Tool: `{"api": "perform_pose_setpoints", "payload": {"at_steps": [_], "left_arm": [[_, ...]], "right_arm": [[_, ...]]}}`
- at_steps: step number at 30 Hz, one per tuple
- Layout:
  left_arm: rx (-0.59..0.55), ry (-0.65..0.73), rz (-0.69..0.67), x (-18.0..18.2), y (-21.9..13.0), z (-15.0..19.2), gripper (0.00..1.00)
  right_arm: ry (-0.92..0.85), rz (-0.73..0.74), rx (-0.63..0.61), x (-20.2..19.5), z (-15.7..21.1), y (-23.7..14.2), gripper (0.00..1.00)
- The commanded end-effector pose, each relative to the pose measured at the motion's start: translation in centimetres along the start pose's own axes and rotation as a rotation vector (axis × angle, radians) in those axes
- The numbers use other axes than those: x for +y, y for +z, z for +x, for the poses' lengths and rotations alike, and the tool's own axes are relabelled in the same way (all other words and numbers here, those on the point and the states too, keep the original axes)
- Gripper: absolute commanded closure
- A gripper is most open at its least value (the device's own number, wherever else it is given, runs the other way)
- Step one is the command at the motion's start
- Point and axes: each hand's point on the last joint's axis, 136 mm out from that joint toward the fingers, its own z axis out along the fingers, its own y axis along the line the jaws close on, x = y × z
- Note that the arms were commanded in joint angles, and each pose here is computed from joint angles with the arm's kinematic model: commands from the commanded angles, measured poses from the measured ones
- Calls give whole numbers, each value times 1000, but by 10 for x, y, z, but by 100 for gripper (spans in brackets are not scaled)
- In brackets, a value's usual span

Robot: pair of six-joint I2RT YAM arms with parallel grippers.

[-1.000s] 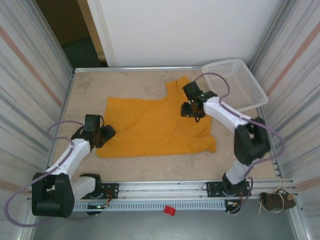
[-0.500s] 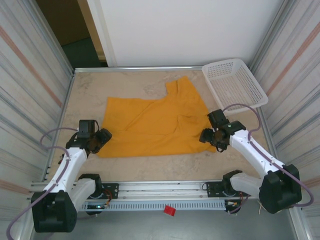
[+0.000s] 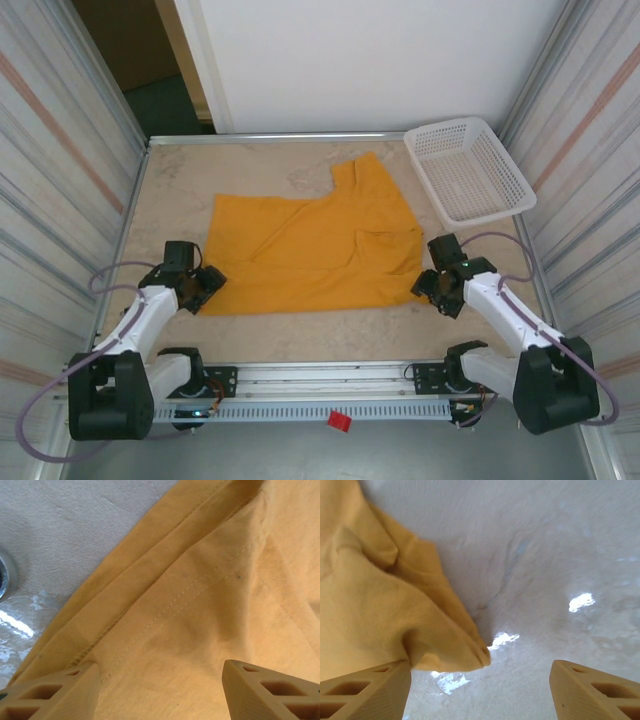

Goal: Fold the inside-out t-shirt

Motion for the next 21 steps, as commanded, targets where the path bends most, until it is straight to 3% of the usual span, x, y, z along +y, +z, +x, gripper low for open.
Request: {"api": "perform_pose_setpoints", "payload": {"at_steps": [1,4,9,15,21], "left_arm": [[-136,53,76,-31,-35,-34,34],[-212,108,127,-58,-53,-65,30],[-172,209,129,-101,-31,-112,28],[-126,346,111,-152,4,-166,28],[-97,396,27,-168,47,-203,27]], "right_arm": [[19,-126,-197,25,-41,-58,27],[-85,-207,-257,64,-78,-93,26],[-265,-290,-204,149,-131,-105,26],[-359,-301,-162,231,-193,-75,27],[-385,-268,-147,278,-252,-22,26]]}}
